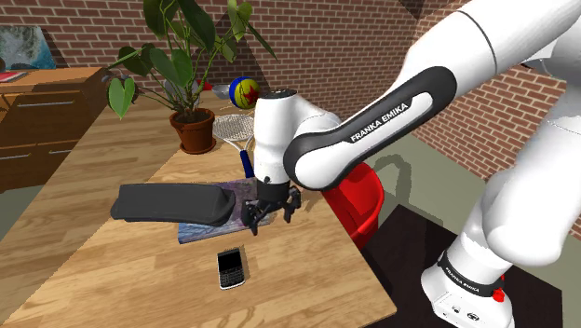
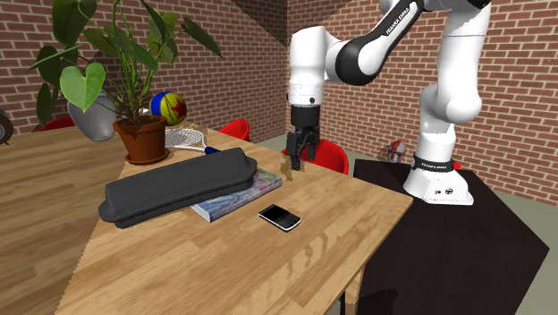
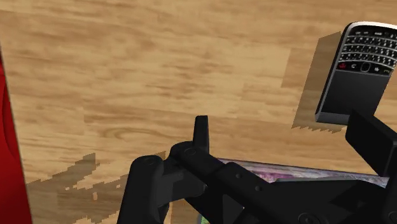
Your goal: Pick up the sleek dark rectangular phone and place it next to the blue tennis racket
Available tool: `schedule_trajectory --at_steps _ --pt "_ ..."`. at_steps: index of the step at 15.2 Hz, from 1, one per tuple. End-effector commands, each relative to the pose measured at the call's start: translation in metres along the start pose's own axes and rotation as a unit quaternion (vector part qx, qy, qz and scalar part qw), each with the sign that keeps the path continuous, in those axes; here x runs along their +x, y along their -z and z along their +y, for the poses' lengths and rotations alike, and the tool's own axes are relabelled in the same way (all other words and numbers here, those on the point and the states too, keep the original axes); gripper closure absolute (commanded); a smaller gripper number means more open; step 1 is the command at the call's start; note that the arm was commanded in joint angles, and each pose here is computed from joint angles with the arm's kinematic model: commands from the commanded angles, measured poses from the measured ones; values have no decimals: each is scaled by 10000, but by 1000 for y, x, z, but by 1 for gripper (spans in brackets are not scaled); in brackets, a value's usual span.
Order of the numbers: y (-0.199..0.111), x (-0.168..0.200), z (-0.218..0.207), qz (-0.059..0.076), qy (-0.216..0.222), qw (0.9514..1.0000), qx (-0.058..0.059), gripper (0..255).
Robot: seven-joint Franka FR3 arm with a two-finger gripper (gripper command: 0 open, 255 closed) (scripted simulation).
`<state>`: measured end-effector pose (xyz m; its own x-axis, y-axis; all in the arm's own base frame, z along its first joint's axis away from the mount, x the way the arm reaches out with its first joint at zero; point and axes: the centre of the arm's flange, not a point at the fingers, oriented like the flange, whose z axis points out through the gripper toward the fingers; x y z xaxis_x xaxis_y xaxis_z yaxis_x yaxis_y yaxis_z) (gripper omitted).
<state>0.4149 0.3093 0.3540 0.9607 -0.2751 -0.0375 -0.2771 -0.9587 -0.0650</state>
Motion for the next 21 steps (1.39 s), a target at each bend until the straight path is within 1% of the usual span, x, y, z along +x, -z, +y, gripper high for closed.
schedule_trajectory --at_steps 1,9,16,21 --pt "-15 3 -23 16 -52 10000 -1 0" --pt "-72 16 -109 66 -217 9997 -30 0" --pt "-109 17 -109 66 -218 9997 -30 0" --pt "-112 17 -109 66 -218 9997 -30 0"
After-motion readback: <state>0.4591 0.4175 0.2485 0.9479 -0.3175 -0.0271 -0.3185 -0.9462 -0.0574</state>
